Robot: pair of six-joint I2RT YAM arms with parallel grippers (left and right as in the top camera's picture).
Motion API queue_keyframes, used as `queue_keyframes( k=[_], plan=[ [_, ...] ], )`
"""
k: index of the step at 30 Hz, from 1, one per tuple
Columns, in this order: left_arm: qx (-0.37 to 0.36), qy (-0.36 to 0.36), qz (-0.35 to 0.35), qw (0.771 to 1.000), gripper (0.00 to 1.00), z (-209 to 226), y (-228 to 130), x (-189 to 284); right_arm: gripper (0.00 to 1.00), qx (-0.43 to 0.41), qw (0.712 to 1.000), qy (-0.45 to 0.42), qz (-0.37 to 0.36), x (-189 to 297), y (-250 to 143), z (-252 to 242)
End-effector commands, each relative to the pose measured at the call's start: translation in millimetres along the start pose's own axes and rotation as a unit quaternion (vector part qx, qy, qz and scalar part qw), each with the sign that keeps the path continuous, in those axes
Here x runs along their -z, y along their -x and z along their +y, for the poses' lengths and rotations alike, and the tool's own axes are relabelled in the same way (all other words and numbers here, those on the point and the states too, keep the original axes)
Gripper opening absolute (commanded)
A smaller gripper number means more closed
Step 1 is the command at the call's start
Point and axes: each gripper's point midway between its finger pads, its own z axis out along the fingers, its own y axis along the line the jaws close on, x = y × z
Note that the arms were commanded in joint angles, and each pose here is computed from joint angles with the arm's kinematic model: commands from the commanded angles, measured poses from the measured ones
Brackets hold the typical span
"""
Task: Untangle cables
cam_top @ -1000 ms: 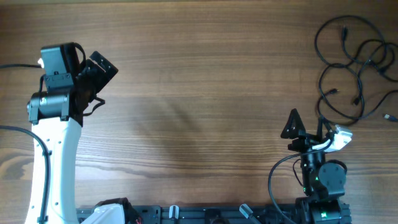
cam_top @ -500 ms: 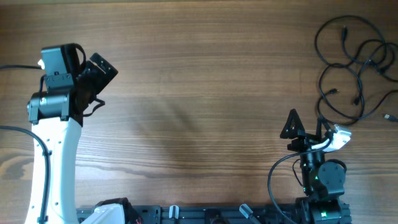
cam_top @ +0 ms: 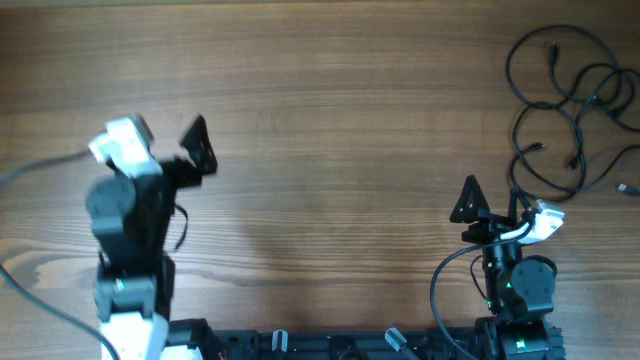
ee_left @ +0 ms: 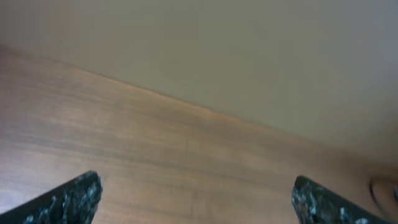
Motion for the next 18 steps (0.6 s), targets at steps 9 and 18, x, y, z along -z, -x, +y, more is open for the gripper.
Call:
queue_keyframes(
  k=[9, 18],
  plan=[
    [-0.153, -0.075, -0.059, 0.984, 1.00, -6.7, -98.9, 45.4, 1.00, 0.007, 1.000, 0.005, 0.002, -0.1, -1.3, 1.1],
    [-0.149, -0.064, -0.022, 0.987, 1.00, 5.2, -130.5, 48.4, 1.00, 0.007, 1.000, 0.005, 0.003, -0.1, -1.4, 1.1]
  ],
)
